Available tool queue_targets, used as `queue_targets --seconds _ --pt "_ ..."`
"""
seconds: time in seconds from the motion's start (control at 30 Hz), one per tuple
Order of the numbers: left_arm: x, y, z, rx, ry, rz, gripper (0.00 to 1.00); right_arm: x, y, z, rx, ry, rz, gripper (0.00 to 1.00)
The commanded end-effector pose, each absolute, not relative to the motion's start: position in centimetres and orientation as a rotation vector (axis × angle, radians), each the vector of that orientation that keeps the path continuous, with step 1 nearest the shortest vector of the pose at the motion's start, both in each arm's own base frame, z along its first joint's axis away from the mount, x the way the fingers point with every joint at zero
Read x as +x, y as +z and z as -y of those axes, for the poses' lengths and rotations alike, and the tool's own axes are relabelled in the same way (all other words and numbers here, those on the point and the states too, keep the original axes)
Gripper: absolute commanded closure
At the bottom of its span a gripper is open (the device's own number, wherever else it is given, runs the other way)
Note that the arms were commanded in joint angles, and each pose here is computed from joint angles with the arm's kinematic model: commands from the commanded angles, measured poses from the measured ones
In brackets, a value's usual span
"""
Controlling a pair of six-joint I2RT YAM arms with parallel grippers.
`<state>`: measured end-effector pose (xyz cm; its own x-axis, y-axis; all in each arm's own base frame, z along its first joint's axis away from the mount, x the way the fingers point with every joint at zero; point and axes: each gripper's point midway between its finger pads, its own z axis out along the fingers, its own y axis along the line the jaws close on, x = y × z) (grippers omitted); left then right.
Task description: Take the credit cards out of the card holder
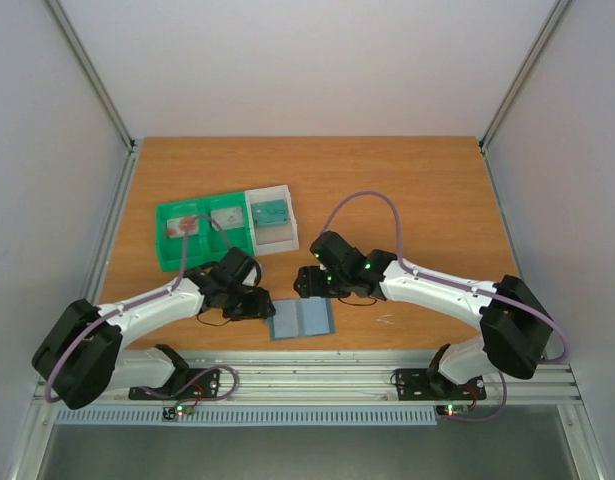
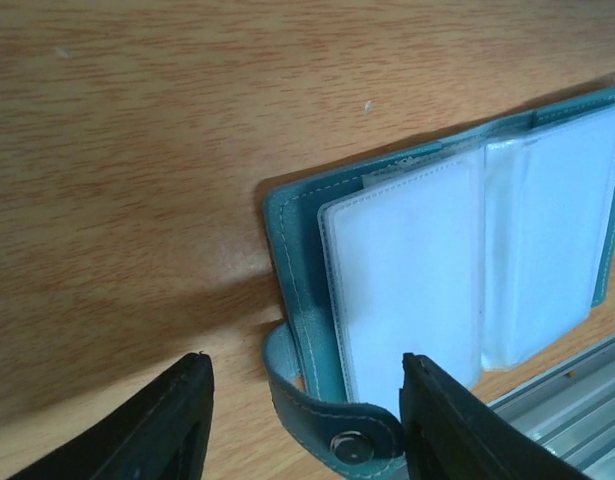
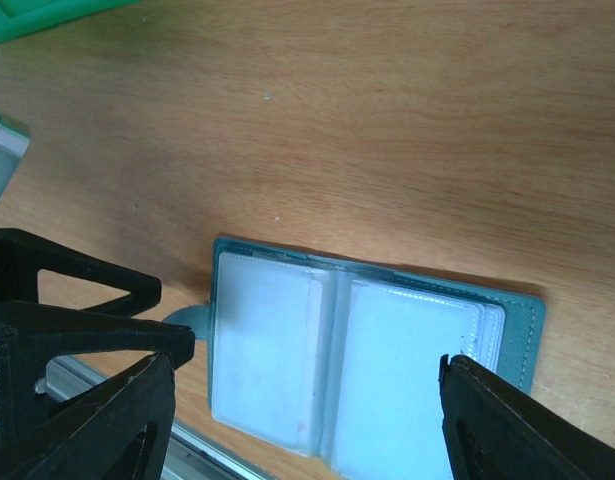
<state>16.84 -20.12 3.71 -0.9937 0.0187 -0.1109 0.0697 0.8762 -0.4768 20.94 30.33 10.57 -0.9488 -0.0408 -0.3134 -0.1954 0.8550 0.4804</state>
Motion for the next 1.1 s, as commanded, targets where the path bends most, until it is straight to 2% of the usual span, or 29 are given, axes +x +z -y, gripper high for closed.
queue_targets --seconds 0.0,0.2,0.37,0.67,1.07 --pt "16.9 3.5 20.7 0.095 -0.783 -2.930 0.52 21.1 11.6 -31.7 -0.184 0.814 -2.708 0.27" --pt "17.0 4.6 21.0 0.102 -0.830 -2.891 0.83 20.3 11.0 -32.0 -0.207 0.806 -2.725 0.27" --pt "17.2 6.6 21.5 0.108 -0.898 -2.830 0.99 19.0 10.7 -32.9 -0.284 0.772 -2.717 0.24" --pt "17.2 10.0 22.0 0.077 -1.023 -2.717 0.99 17.7 9.0 -32.8 -0.322 0.691 -2.773 0.20" --pt "17.2 10.1 22.0 0.060 -1.034 -2.710 1.00 17.2 7.5 -34.1 -0.329 0.724 -2.824 0.20"
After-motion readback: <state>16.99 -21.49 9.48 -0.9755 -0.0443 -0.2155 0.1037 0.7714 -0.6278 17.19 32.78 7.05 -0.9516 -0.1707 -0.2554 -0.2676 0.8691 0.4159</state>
